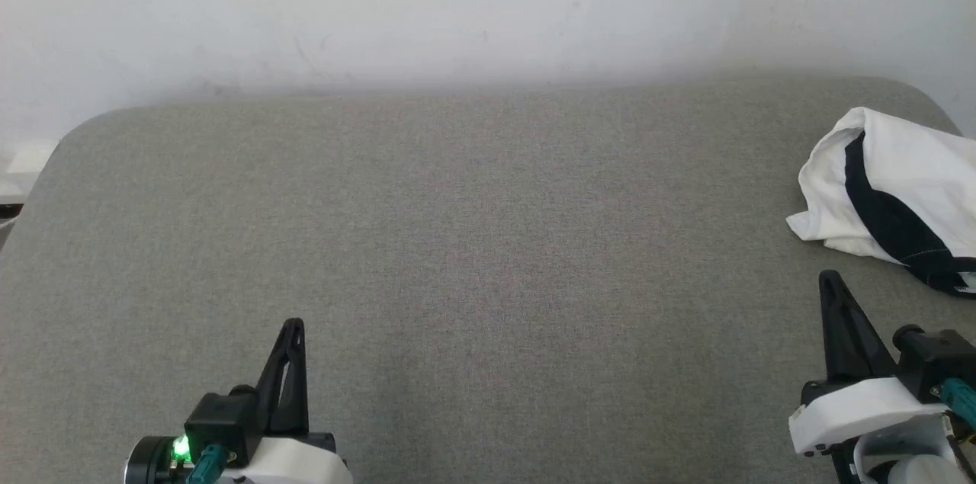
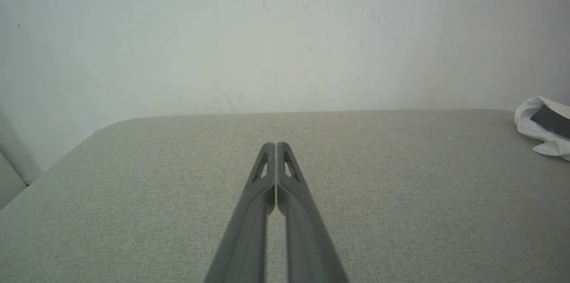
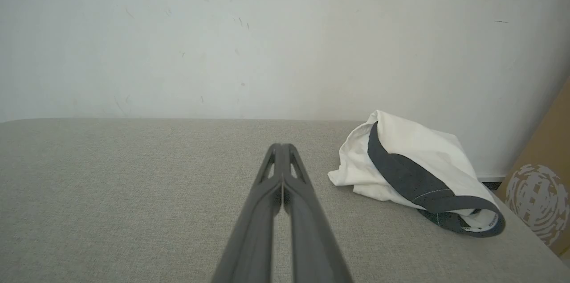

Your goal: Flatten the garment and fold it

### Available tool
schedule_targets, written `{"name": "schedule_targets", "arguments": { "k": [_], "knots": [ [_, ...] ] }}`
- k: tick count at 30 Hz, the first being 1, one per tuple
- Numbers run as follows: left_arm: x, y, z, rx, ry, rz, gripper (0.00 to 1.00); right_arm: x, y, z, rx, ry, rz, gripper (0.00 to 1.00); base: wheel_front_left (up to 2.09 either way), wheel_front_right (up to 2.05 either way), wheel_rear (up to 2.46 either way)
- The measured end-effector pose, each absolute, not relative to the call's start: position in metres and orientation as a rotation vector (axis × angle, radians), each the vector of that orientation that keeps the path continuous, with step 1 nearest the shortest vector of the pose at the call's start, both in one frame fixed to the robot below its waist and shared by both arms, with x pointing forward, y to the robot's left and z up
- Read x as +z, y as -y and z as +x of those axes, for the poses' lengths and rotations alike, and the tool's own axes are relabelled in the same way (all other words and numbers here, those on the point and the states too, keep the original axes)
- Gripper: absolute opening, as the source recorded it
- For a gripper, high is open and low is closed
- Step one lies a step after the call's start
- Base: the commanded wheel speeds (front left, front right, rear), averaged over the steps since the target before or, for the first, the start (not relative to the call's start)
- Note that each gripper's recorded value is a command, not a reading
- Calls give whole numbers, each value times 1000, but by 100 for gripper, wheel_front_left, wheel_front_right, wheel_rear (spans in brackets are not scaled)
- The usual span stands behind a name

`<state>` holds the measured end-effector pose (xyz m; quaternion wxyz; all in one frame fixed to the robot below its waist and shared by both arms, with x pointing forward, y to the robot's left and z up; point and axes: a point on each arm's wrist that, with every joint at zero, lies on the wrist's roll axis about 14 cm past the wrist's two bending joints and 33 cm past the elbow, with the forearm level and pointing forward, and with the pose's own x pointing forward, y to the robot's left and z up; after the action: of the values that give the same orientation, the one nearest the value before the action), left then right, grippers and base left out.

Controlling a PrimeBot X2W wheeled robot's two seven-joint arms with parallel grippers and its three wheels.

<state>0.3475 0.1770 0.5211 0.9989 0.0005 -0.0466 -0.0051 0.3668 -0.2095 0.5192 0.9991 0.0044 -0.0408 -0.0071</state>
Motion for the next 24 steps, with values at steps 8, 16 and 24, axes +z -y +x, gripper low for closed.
{"name": "schedule_targets", "arguments": {
  "k": [8, 16, 24],
  "knots": [
    [521, -177, 349, -10, 84, 3, 0, 520, 205, 368, -1, 77, 7, 0, 0, 0, 0],
    [519, -177, 350, -10, 70, 10, 0, 521, 202, 369, 9, 72, 3, 0, 0, 0, 0],
    [518, -178, 351, -9, 56, 11, 0, 522, 197, 369, 23, 63, -3, 0, 0, 0, 0]
  ]
}}
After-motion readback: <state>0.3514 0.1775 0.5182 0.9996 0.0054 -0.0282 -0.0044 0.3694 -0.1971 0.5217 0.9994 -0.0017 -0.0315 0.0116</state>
